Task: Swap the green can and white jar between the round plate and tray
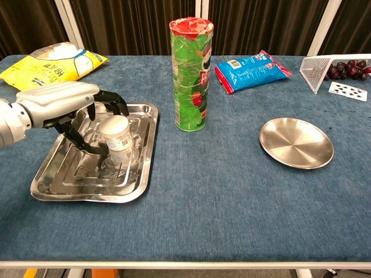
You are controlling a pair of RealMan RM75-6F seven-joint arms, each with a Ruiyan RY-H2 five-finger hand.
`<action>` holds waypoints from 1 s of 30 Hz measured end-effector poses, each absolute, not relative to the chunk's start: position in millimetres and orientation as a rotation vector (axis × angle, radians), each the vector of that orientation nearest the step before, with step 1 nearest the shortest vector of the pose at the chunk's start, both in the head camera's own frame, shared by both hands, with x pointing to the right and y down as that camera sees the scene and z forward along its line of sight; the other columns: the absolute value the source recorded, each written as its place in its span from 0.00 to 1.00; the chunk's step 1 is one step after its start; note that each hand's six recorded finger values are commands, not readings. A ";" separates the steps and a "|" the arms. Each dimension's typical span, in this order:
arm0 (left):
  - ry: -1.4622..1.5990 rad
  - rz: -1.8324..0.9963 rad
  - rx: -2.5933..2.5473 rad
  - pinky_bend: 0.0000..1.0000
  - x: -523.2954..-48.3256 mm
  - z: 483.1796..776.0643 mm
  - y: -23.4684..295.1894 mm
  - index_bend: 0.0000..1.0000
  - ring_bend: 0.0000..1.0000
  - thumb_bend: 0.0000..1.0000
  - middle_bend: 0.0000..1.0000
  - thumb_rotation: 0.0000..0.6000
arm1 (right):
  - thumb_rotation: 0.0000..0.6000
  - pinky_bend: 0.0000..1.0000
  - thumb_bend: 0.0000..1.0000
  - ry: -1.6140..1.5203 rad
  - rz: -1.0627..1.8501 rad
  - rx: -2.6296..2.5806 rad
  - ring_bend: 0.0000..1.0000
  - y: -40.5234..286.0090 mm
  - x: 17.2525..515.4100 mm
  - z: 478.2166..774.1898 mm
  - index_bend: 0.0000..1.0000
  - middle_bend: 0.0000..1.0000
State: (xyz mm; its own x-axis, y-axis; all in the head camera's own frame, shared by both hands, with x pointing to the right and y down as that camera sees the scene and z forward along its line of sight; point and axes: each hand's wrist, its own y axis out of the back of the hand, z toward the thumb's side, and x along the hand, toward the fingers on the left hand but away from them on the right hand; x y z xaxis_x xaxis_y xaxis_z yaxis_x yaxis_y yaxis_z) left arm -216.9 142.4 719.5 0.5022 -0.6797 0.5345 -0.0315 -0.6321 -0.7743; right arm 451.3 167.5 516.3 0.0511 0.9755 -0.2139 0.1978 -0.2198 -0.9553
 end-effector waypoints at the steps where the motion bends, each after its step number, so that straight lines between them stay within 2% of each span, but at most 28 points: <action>1: 0.578 -1.142 -2.024 0.45 -215.8 720.0 142.6 0.33 0.29 0.14 0.34 1.00 | 1.00 0.07 0.01 -1.225 1.245 -1.539 0.00 167.6 451.5 516.4 0.00 0.00; 15: 0.562 -1.106 -2.014 0.60 -200.4 716.5 141.6 0.44 0.46 0.25 0.45 1.00 | 1.00 0.07 0.02 -1.252 1.257 -1.533 0.00 169.0 459.1 518.4 0.00 0.00; 22: 0.559 -1.032 -2.043 0.60 -183.3 699.1 147.8 0.45 0.47 0.26 0.46 1.00 | 1.00 0.07 0.03 -1.270 1.254 -1.524 0.00 169.0 463.5 516.6 0.00 0.00; 30: 0.489 -0.846 -2.076 0.60 -133.2 672.1 157.6 0.45 0.47 0.26 0.46 1.00 | 1.00 0.07 0.03 -1.315 1.249 -1.502 0.00 169.4 474.7 510.7 0.00 0.00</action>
State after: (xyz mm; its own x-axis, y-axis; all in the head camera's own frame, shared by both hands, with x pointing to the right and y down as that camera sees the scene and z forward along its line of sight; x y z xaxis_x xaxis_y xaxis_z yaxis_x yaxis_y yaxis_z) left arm -133.2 157.6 672.1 0.6987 -0.5967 0.3946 -0.0446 -0.5869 -0.8085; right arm 474.7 169.4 510.7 -0.0119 0.9832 -0.1820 0.2320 -0.1743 -0.9570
